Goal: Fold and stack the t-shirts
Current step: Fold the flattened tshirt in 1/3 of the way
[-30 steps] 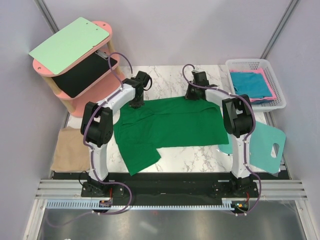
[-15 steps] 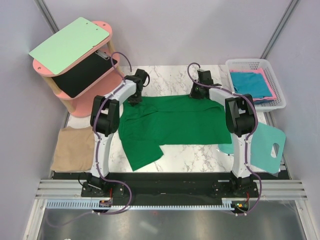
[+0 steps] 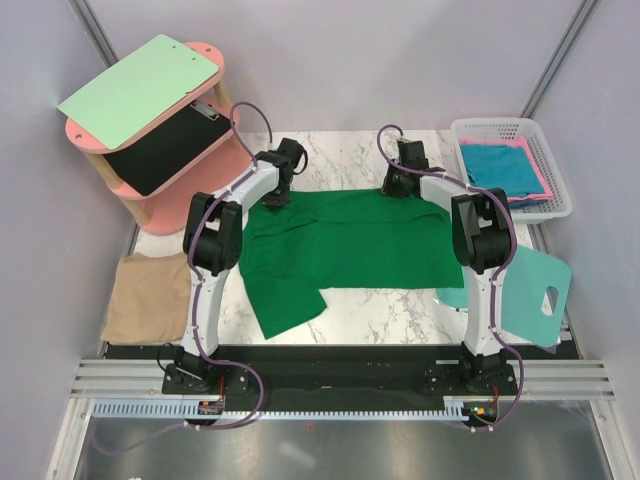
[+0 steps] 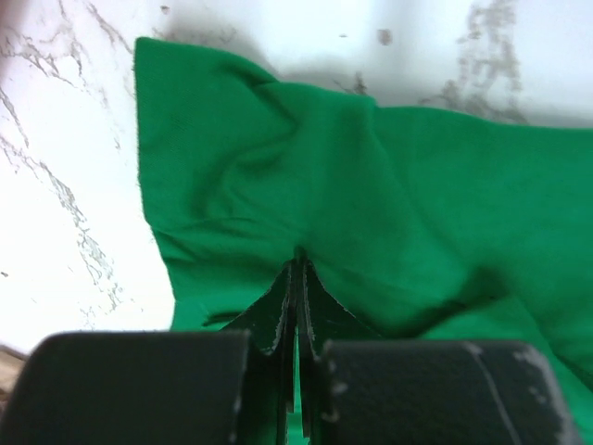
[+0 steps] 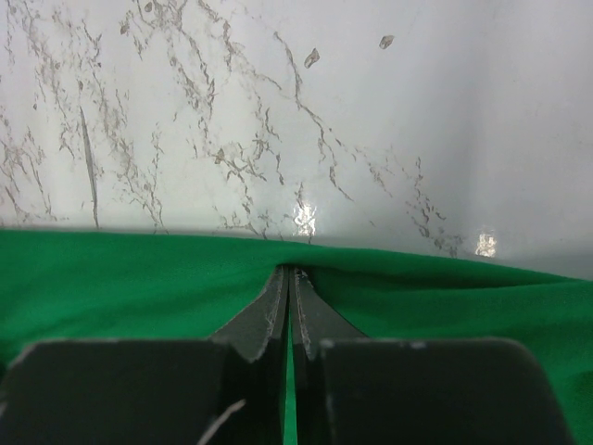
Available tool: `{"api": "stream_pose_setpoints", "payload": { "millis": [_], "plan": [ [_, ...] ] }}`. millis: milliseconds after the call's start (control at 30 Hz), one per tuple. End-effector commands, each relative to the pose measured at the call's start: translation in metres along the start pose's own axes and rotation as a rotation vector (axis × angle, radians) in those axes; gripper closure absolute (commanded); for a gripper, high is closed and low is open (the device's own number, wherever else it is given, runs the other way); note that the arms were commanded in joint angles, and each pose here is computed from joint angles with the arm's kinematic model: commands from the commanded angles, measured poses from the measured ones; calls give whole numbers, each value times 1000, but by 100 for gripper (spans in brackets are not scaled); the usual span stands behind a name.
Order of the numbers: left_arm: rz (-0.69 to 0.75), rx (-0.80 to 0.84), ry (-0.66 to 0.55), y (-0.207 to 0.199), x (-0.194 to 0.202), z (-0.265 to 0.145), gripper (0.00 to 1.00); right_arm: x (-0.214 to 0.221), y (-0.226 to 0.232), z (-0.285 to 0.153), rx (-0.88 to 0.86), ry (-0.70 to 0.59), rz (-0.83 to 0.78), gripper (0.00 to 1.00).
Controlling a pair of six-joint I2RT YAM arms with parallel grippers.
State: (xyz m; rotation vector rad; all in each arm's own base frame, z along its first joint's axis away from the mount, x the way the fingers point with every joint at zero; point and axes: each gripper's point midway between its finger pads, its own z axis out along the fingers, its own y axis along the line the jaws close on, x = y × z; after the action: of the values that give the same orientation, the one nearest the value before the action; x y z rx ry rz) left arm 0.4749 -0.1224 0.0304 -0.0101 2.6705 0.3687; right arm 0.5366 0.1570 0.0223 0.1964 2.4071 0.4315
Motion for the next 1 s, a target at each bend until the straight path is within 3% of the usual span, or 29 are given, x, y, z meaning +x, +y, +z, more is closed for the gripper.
{"api": "stream_pose_setpoints", "payload": {
  "millis": [0, 567, 967],
  "plan": [
    [-7, 35, -111, -7, -27, -32, 98, 51, -46, 4, 145, 151, 13, 92],
    [16, 154, -97, -38, -9, -46, 98, 51, -44, 4, 134, 156, 12, 92],
    [23, 227, -82, -32, 32, -89, 98, 51, -43, 5, 131, 155, 14, 92]
  ]
}}
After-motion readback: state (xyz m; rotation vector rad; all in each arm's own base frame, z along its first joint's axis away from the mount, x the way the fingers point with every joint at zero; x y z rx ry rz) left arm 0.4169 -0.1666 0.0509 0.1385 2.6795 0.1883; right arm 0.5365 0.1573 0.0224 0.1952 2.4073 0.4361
